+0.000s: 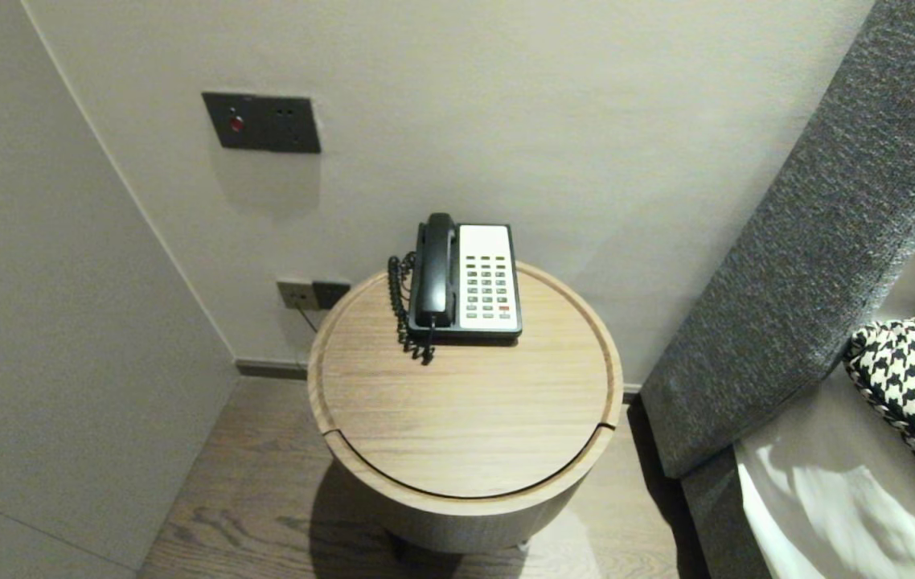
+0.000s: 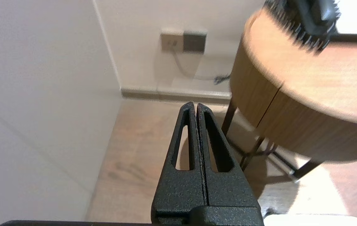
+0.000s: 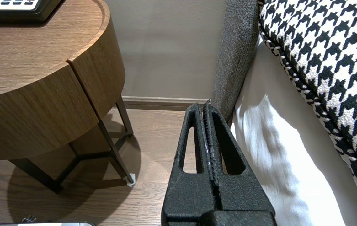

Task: Open the nightstand drawer

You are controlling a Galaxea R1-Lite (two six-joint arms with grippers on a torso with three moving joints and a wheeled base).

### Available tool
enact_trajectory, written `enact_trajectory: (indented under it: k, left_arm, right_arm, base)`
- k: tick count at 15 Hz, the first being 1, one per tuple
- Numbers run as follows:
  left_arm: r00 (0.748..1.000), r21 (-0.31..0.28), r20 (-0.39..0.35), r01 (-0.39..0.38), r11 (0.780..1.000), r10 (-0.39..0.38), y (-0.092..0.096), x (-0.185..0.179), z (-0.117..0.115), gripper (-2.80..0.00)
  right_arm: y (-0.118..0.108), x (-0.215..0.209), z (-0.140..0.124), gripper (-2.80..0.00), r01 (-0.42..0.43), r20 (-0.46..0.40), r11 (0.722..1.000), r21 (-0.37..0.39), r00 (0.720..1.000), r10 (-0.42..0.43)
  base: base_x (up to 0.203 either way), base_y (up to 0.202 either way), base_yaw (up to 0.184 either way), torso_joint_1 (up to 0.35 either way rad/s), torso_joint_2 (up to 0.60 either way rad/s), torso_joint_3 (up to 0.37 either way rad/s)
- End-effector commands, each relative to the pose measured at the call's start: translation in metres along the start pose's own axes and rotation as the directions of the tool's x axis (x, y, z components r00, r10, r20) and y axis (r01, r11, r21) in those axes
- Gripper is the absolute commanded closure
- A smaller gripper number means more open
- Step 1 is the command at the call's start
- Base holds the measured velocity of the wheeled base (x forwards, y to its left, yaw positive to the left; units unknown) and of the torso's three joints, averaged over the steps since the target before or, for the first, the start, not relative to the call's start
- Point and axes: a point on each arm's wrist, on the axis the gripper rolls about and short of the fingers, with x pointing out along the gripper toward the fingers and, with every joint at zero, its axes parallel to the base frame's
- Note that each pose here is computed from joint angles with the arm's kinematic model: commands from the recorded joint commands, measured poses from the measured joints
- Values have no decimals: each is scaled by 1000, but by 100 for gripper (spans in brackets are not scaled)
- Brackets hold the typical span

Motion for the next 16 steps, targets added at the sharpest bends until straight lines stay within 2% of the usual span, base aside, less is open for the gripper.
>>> enact_trajectory:
  k: [1, 5, 8, 11, 13, 16]
  left_arm:
    - [996, -6, -83, 27, 1000, -27, 1, 23, 34, 0]
    - [959, -48, -224, 169, 984, -176, -1, 62, 54, 0]
    - [924, -77, -303, 219, 973, -232, -1, 91, 64, 0]
    - [857, -107, -409, 297, 949, -314, -9, 120, 62, 0]
    - [784, -134, -478, 380, 915, -396, -22, 135, 67, 0]
    - [700, -202, -554, 412, 889, -450, -43, 164, 70, 0]
  right_arm:
    - [0, 2, -11, 0, 0, -40, 1000, -1, 999, 0]
    - [0, 2, -11, 0, 0, -39, 1000, -1, 999, 0]
    - [0, 2, -11, 0, 0, -40, 1000, -1, 999, 0]
    - [0, 2, -11, 0, 0, -40, 1000, -1, 999, 0]
    - [0, 2, -11, 0, 0, -40, 1000, -1, 999, 0]
    - [0, 2, -11, 0, 3, -40, 1000, -1, 999, -3]
  base:
    - [0, 0, 0, 0, 0, 0]
    - [0, 0, 0, 0, 0, 0]
    - [0, 0, 0, 0, 0, 0]
    - [0, 0, 0, 0, 0, 0]
    - [0, 0, 0, 0, 0, 0]
    - [0, 0, 0, 0, 0, 0]
